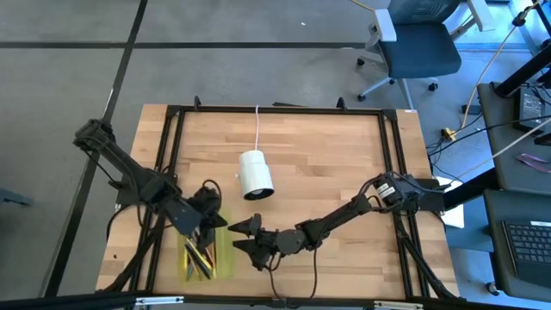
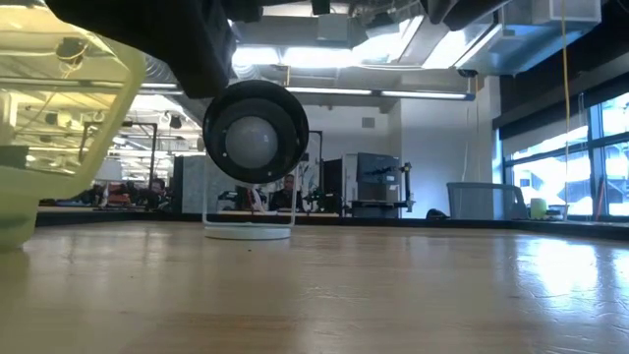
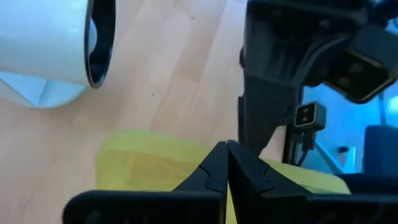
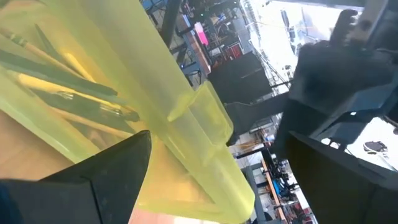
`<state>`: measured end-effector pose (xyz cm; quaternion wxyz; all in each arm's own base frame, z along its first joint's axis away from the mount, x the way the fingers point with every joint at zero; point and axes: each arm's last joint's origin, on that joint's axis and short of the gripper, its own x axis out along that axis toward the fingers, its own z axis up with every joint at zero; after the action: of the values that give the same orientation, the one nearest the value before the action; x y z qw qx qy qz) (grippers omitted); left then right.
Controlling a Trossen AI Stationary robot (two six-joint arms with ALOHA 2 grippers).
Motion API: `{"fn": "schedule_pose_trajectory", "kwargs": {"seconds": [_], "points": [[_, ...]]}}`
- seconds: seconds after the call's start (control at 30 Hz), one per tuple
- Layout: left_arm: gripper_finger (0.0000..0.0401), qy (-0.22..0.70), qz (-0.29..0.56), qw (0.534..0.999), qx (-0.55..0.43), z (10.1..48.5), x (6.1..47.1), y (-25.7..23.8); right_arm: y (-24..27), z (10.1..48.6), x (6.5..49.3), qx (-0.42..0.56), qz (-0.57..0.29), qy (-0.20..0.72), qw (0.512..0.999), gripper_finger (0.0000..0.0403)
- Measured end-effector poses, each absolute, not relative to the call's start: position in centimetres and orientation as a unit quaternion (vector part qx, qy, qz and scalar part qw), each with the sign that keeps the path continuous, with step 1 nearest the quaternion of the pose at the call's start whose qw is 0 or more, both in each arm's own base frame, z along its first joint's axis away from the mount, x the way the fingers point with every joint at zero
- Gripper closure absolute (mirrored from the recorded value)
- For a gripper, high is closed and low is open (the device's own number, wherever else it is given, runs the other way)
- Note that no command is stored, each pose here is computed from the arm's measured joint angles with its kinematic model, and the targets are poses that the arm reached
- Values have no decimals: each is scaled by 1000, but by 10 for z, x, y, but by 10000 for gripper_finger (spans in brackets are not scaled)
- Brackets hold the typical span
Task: Pick & place school supplies into a supply box
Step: Close the supply box
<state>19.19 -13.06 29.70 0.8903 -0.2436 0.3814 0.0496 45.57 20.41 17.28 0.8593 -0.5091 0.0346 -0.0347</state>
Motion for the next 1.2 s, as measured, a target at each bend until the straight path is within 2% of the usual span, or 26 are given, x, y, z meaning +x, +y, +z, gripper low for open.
{"fn": "schedule_pose_trajectory", "kwargs": {"seconds": [0.33, 0.63, 0.93, 1.2], "points": [[400, 333, 40, 906, -257, 318, 176, -118, 197, 187, 467, -499, -8, -2, 867, 34], [400, 312, 29, 913, -260, 327, 168, -111, 173, 192, 487, -423, 93, 23, 901, 34], [400, 314, 26, 913, -260, 327, 168, -111, 158, 209, 498, -394, 120, -11, 911, 34], [399, 355, -23, 899, -255, 322, 171, -118, 153, 204, 501, -374, 145, -11, 916, 34]]}}
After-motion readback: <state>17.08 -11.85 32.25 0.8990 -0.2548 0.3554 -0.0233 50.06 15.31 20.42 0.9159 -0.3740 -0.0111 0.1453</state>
